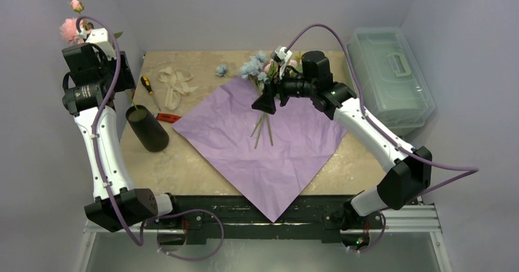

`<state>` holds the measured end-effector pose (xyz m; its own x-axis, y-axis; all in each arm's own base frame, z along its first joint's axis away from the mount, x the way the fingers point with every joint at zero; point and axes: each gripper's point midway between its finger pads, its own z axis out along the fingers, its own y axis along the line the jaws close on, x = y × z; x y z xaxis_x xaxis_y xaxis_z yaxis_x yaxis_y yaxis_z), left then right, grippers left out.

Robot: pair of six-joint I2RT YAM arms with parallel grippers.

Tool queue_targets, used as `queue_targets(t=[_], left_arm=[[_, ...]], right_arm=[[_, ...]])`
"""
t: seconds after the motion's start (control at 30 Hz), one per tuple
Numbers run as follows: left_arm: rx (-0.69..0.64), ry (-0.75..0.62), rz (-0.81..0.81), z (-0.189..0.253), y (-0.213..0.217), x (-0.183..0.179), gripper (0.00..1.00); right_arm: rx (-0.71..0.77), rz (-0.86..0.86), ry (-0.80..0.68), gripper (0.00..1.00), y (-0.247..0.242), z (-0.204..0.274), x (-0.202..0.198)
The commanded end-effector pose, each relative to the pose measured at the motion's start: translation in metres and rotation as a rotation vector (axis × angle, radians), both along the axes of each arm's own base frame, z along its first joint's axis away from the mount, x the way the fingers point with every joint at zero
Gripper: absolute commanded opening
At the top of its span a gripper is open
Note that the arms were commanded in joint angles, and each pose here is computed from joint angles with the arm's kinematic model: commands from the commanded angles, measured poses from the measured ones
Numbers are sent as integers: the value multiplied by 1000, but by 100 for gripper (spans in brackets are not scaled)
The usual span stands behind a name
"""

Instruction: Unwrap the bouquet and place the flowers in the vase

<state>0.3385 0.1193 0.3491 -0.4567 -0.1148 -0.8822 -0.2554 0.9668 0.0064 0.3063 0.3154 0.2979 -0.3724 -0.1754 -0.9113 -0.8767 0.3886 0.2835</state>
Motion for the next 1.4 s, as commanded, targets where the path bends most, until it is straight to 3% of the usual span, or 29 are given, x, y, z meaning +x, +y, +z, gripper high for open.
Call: queue_targets(t=[0.0, 0.23, 0.63, 0.9, 1.13, 1.37], left_arm=[[-26, 22, -2, 1, -11, -21, 56], [-22, 68, -109, 5, -34, -49, 65], [-135, 111, -525, -4, -103, -68, 65], [-156, 91, -641, -10, -119, -61, 65], [-101, 121, -749, -18, -153, -54, 65], [-95, 124, -759, -20, -159, -50, 65]], right_arm=[[15, -48, -12, 89, -5, 9, 9], [1, -75, 15, 88, -7, 2, 14], [-91, -243, 45, 79, -15, -31, 56], [-221, -354, 59, 61, -18, -74, 101], [-307, -403, 93, 54, -7, -119, 144], [-368, -470, 137, 50, -11, -160, 177]])
